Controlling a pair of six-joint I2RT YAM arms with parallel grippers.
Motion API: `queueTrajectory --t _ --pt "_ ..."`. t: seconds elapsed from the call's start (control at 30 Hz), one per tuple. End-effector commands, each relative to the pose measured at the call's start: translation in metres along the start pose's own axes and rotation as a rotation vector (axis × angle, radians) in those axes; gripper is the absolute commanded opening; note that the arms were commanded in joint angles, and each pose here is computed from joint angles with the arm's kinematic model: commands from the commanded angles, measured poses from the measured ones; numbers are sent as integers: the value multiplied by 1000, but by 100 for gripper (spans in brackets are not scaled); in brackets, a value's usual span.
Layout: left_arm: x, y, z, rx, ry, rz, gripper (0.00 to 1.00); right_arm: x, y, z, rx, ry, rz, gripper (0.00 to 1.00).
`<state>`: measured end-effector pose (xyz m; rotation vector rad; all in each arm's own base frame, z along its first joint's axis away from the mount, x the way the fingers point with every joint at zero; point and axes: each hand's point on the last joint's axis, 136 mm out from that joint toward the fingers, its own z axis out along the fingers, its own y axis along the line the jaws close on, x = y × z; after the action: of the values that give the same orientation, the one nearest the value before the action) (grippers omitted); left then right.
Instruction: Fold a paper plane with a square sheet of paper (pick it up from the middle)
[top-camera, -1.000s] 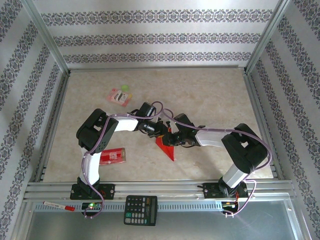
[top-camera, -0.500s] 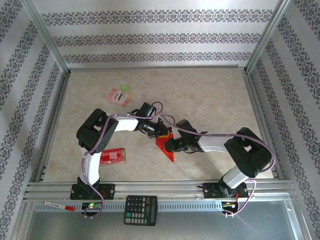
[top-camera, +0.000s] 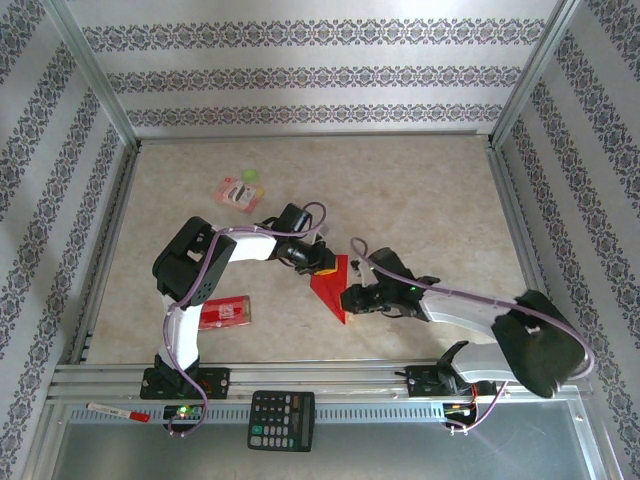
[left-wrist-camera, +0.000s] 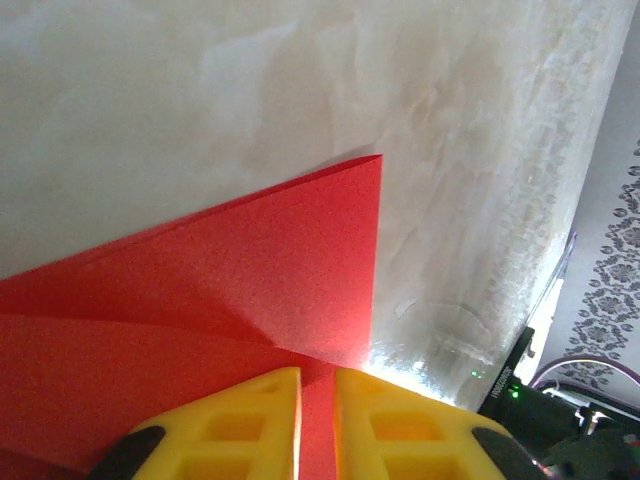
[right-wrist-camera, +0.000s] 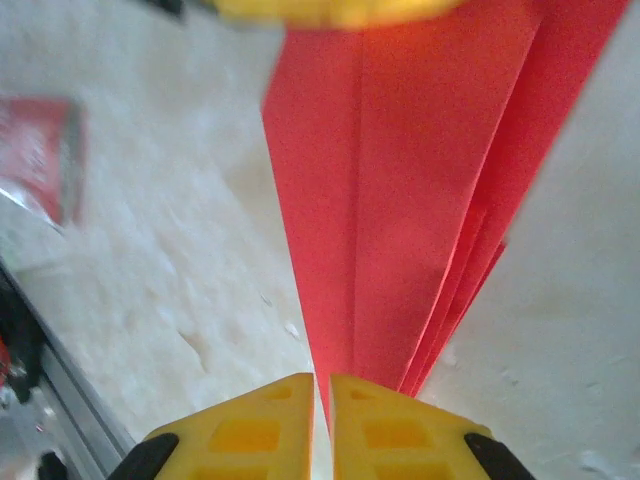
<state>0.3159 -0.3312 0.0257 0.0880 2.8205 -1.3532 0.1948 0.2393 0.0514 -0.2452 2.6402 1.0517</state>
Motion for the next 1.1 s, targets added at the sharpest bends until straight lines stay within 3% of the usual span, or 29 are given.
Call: queueTrajectory --t 0.0,0.2,0.3,0.6,1.07 --pt "-13 -7 -9 0 -42 -2 19 -21 -5 -11 42 -78 17 16" --pt "-22 -34 -27 39 -88 35 25 -26 -5 -4 70 -9 57 21" --pt "-20 -42 -38 46 -106 51 29 -29 -19 -15 101 -82 74 27" --pt "-15 -26 -71 29 -178 34 36 -49 -18 4 106 -84 79 34" --pt "-7 -9 -73 26 -170 -3 36 -55 -9 37 67 -13 43 31"
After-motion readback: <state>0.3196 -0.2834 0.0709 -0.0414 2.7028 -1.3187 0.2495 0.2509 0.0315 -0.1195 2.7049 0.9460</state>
